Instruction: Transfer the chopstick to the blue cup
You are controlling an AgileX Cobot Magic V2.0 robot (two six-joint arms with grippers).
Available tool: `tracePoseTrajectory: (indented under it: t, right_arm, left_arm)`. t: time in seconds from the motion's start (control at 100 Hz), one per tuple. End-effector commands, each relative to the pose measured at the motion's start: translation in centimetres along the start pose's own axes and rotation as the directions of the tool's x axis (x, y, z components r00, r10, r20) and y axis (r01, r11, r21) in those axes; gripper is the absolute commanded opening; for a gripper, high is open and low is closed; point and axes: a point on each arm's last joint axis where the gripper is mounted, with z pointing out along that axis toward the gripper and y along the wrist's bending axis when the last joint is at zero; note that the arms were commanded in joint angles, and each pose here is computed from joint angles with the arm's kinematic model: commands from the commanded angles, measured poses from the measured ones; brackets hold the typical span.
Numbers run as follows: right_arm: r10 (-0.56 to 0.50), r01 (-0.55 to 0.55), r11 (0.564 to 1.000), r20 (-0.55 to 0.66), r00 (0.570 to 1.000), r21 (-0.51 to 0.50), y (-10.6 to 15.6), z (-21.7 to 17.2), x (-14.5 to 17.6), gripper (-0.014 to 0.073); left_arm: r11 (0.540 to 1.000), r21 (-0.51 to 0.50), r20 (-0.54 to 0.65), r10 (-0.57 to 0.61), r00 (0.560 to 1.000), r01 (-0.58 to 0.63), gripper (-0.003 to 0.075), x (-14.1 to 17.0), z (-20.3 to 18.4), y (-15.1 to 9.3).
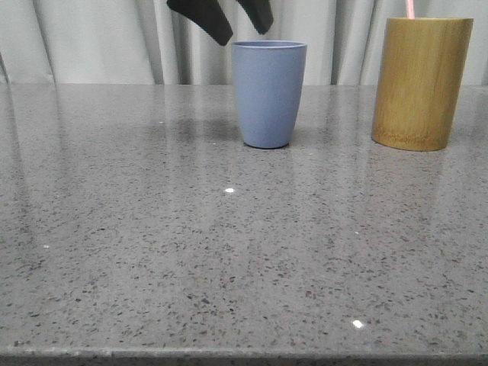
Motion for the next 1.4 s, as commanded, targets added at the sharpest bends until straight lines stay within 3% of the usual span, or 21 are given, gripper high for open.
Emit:
tracePoseTrajectory:
  t: [0.0, 0.21, 0.46, 0.64, 0.99, 1.39]
  right_arm:
    - [-0.003, 0.003, 1.000, 0.106, 0.994, -0.005, 0.1, -0.5, -1.7, 0.0211]
    - [-0.004, 0.005, 1.000, 0.117, 0.993, -0.006, 0.1, -0.6, -1.8, 0.0211]
    - [-0.004, 0.005, 1.000, 0.120, 0.993, -0.006, 0.1, -0.6, -1.8, 0.0211]
    - [-0.004, 0.005, 1.000, 0.119, 0.993, -0.006, 0.1, -0.6, -1.8, 0.0211]
    - [-0.004, 0.005, 1.000, 0.119, 0.993, -0.006, 0.1, -0.6, -1.8, 0.0211]
    - [-0.004, 0.004, 1.000, 0.106, 0.994, -0.005, 0.1, -0.5, -1.7, 0.0211]
  left_arm:
    - [0.999, 0.047, 0.156, 0.014, 0.988, -0.022, 0.0399, -1.4, -5.0, -2.3]
    - [1.000, -0.003, 0.240, 0.021, 0.970, -0.021, 0.0375, -1.6, -8.4, -2.3]
    - [0.995, -0.100, 0.281, 0.017, 0.959, 0.012, 0.0305, -1.0, -12.9, -0.1]
    - [0.971, -0.226, 0.312, 0.000, 0.950, 0.074, 0.0294, 0.7, -15.9, 2.1]
    - [0.922, -0.341, 0.371, -0.046, 0.928, 0.182, 0.0294, 7.2, -19.2, 4.1]
    - [0.904, -0.367, 0.409, -0.054, 0.911, 0.219, 0.0294, 16.6, -21.4, 3.0]
